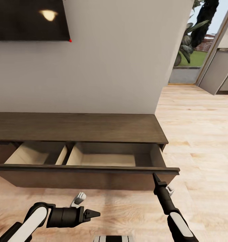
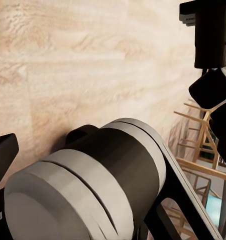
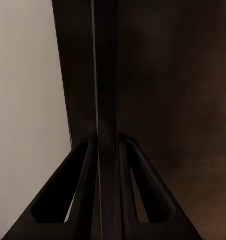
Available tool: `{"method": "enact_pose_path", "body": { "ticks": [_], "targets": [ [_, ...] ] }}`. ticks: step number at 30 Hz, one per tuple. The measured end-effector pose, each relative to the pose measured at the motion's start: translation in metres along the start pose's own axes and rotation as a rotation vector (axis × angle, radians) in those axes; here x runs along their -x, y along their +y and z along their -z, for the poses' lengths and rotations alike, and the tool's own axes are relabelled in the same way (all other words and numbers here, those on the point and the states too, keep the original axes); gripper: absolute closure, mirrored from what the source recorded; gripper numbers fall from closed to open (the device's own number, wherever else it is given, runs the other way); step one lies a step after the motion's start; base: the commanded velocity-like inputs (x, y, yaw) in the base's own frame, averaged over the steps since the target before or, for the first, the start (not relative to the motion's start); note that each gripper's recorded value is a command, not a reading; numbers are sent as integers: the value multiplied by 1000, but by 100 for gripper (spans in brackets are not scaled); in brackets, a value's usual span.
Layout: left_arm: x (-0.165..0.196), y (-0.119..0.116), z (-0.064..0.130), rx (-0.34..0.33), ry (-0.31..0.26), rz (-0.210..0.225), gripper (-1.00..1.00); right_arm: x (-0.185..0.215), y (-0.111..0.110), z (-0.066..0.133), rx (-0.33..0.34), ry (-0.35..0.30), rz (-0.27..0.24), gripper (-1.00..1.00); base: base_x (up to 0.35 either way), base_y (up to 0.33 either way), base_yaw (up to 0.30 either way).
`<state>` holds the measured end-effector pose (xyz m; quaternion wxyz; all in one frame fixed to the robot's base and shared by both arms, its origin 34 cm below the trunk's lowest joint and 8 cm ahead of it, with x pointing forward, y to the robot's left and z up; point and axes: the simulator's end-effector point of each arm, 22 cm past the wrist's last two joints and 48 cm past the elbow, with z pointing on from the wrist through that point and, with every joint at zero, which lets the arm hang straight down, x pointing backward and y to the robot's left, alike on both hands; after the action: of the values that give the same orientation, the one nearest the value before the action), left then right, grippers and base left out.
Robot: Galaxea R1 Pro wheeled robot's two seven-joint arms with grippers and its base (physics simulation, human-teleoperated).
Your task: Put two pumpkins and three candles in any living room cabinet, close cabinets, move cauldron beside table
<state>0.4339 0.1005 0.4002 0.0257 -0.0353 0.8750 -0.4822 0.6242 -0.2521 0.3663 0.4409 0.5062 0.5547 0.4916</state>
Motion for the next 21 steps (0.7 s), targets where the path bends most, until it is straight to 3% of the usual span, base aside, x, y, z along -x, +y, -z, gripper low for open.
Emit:
{"method": "enact_pose_path", "body": {
  "ticks": [10, 21],
  "targets": [
    [0, 0, 0, 0, 0, 0, -100, -1, 0, 0, 0, 2, 1, 100, -190, 0, 0],
    [0, 0, 0, 0, 0, 0, -100, -1, 0, 0, 0, 2, 1, 100, -32, 0, 0]
  ]
}}
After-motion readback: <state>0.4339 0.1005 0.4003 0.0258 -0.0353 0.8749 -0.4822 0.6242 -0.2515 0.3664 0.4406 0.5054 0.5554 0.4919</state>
